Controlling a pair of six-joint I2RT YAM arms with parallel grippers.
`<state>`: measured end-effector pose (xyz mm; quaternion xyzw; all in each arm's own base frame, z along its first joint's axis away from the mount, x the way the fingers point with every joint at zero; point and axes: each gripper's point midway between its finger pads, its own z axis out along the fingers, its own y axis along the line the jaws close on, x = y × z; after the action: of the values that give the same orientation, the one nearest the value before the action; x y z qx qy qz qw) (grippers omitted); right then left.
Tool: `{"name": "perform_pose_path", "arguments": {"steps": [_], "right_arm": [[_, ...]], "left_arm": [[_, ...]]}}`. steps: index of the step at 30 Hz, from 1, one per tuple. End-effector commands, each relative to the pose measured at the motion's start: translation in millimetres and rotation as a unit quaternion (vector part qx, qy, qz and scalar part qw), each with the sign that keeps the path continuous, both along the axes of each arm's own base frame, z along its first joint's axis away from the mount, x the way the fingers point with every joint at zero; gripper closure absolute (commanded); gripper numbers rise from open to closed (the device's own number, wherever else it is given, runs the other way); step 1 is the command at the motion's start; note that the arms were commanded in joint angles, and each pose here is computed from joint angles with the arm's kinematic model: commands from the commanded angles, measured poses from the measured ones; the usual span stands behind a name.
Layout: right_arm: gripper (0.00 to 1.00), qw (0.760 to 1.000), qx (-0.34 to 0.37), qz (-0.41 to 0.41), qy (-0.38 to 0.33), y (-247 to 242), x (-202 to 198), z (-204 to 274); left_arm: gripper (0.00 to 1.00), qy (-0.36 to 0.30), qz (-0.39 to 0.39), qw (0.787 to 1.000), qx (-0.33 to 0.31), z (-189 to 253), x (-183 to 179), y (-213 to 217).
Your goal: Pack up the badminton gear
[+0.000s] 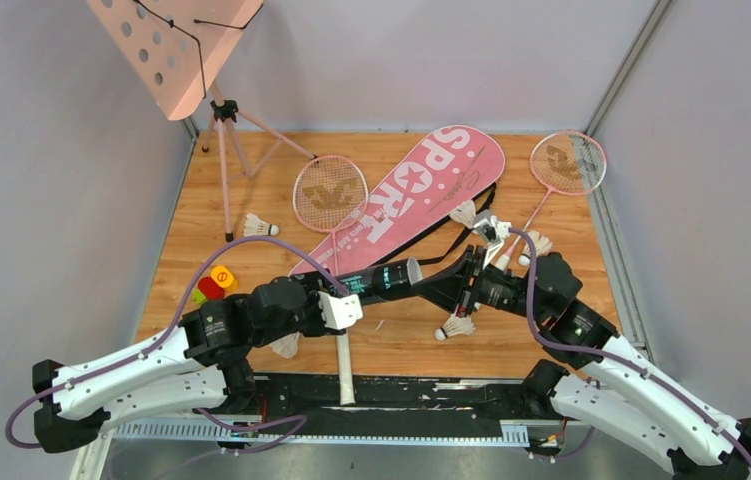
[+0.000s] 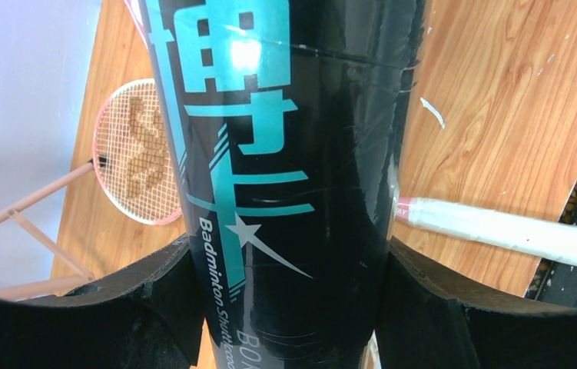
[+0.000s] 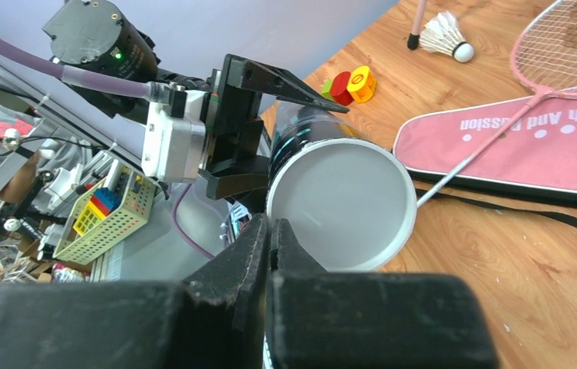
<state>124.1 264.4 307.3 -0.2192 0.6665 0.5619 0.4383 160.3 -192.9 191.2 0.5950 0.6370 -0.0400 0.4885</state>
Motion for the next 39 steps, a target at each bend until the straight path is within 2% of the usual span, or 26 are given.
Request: {"name": "perform_pose_path", "arguments": {"steps": [1, 20, 32, 35, 39], "right_arm": [[1.00, 0.998, 0.022, -0.043, -0.033, -12.5, 7.9, 23.9], [1.00, 0.996, 0.015, -0.057, -0.073, -31.5, -1.4, 39.3], [1.00, 0.989, -0.001, -0.096, -0.109, -50.7, 1.0, 58.4], [1.00, 0.990, -0.005, -0.106, -0.094, -49.6, 5.9, 51.5], [1.00, 0.987, -0.023, -0.158, -0.031, -47.7, 30.7, 22.8]], "left_arm": [[0.60, -0.012, 0.023, 1.000, 0.002, 3.9, 5.0, 9.8], [0.62, -0.015, 0.023, 1.000, 0.010, 1.9, 5.5, 12.0], [0.62, -0.021, 0.025, 0.999, 0.017, 0.0, 6.5, 15.8], [0.61, -0.026, 0.033, 0.999, 0.016, 1.7, 8.4, 18.0], [0.60, -0.049, 0.073, 0.996, 0.016, 11.6, 18.2, 29.3]]}}
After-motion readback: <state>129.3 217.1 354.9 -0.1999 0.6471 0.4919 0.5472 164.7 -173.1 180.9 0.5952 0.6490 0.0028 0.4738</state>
